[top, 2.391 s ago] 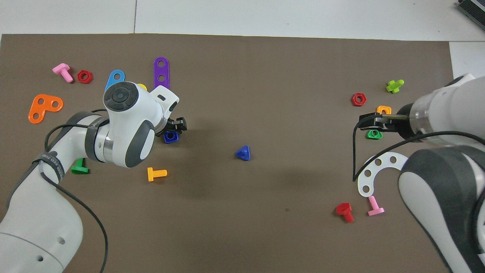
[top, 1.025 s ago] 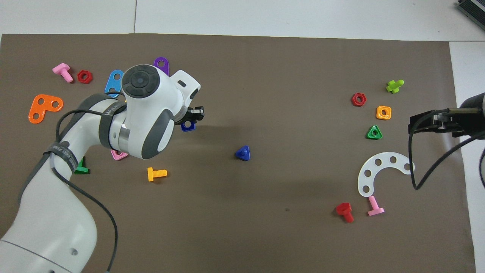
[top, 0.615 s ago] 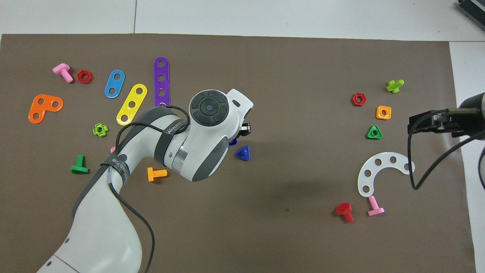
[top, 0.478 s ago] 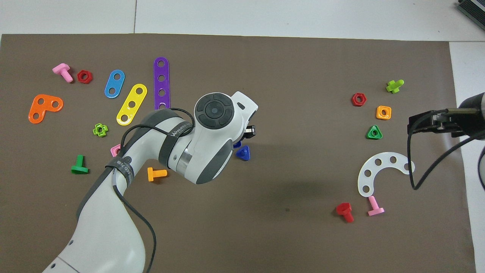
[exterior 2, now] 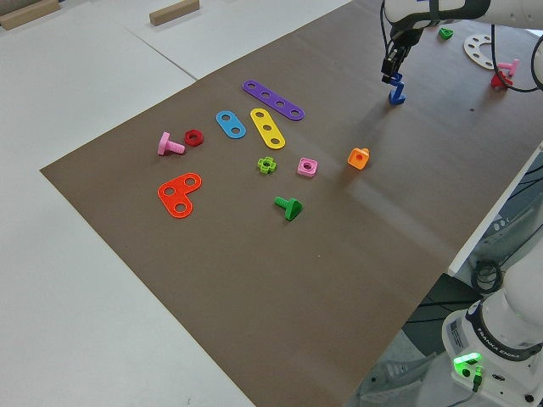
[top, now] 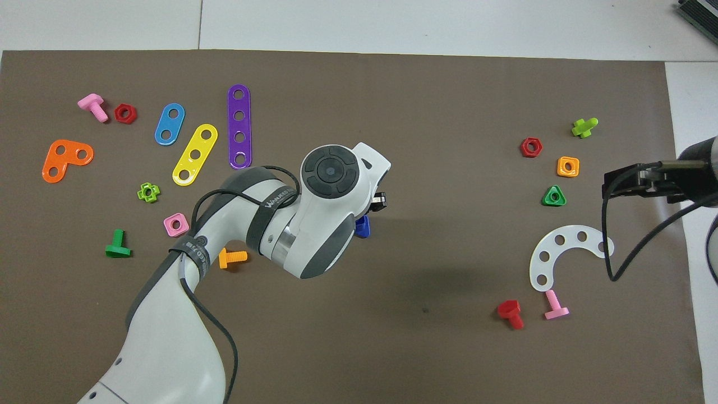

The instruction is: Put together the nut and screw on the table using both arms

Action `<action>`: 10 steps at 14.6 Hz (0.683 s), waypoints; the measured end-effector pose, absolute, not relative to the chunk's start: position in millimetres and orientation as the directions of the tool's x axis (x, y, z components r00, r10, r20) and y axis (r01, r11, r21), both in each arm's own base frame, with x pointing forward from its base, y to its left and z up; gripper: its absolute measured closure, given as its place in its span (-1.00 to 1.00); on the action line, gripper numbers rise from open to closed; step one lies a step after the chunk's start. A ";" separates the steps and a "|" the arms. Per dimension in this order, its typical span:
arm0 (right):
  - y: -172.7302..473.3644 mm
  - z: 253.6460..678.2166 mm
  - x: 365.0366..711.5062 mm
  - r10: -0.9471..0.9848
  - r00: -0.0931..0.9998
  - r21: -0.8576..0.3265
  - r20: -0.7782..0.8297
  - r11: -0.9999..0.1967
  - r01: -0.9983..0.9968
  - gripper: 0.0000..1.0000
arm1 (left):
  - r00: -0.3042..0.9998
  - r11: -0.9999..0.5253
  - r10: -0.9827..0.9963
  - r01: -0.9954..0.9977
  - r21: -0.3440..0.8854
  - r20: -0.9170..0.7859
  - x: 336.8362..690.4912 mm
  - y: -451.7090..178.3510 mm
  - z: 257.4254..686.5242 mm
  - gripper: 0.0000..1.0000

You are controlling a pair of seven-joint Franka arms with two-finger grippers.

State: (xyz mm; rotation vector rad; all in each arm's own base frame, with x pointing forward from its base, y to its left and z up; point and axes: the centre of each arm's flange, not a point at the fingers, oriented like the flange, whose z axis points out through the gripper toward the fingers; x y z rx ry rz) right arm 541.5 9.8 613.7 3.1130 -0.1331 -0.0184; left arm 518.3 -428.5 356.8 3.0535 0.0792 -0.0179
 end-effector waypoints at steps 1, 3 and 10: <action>10.4 613.7 541.5 -0.084 0.996 0.026 -0.011 -0.996 -0.084 -1.00 | 0.999 -0.995 0.047 0.049 0.083 -0.018 514.6 -431.9 354.2 0.06; 11.0 613.7 541.5 -0.083 0.996 0.026 -0.011 -0.996 -0.083 -1.00 | 0.999 -0.996 0.041 0.043 0.076 -0.028 504.9 -439.3 348.6 0.06; 11.1 613.7 541.5 -0.083 0.996 0.026 -0.011 -0.996 -0.083 -1.00 | 0.998 -0.996 0.047 0.049 0.068 -0.029 492.8 -432.7 316.0 0.06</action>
